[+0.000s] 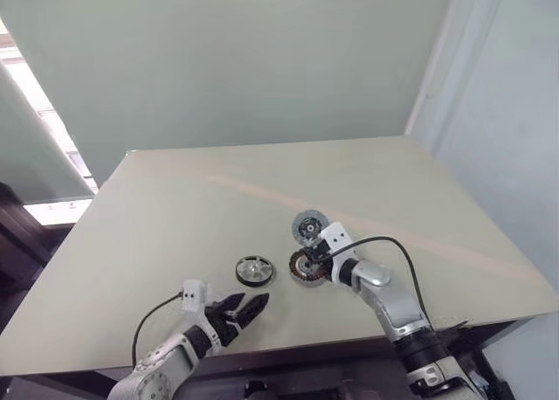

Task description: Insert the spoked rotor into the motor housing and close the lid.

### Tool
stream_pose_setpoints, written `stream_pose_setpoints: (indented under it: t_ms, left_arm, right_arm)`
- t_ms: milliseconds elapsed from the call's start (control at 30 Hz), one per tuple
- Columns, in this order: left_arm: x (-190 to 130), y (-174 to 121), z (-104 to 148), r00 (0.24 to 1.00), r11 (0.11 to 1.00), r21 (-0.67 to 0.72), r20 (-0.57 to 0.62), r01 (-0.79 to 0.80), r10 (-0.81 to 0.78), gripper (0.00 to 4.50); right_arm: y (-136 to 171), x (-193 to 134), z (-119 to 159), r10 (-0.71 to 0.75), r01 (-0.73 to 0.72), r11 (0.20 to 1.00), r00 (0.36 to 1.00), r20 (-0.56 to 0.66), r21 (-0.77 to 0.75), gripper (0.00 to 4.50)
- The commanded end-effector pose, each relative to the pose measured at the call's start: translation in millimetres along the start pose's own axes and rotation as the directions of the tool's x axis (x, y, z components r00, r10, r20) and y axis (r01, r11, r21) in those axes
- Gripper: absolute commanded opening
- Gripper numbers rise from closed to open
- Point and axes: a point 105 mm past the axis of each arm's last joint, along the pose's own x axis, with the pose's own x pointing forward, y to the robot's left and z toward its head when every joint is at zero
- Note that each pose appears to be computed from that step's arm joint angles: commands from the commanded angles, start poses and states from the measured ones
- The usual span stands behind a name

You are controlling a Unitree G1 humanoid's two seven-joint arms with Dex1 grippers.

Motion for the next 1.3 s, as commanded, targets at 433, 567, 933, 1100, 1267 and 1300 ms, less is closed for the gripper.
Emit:
stream_pose_setpoints:
  t_ms: [433, 567, 933, 1100, 1267, 1300]
  left_arm:
    - [36, 26, 14, 0.981, 0.965, -0.216, 0.092, -0.148, 0.171, 4.50]
    - [48, 28, 14, 0.979, 0.957, -0.243, 0.090, -0.158, 0.185, 4.50]
    - [59, 28, 8, 0.977, 0.936, -0.303, 0.056, -0.180, 0.206, 2.09]
    - [57, 29, 6, 0.978, 0.927, -0.330, 0.047, -0.178, 0.205, 0.43]
    - [55, 20, 13, 0.985, 0.915, -0.393, 0.104, -0.088, 0.139, 0.31]
    - [53, 18, 16, 0.985, 0.906, -0.420, 0.126, -0.054, 0.118, 0.31]
  right_arm:
    - [11, -20, 23, 0.031, -0.026, 0.997, 0.997, 0.073, -0.079, 0.04]
    - [11, -26, 18, 0.018, -0.013, 0.997, 0.998, 0.061, -0.071, 0.04]
    - [5, -35, 15, -0.022, 0.026, 0.997, 0.998, 0.050, -0.067, 0.00]
    - [2, -36, 16, -0.031, 0.035, 0.997, 0.998, 0.051, -0.067, 0.00]
    - [1, -36, 16, -0.034, 0.038, 0.996, 0.998, 0.055, -0.076, 0.00]
    - [0, -36, 16, -0.034, 0.038, 0.996, 0.998, 0.056, -0.078, 0.00]
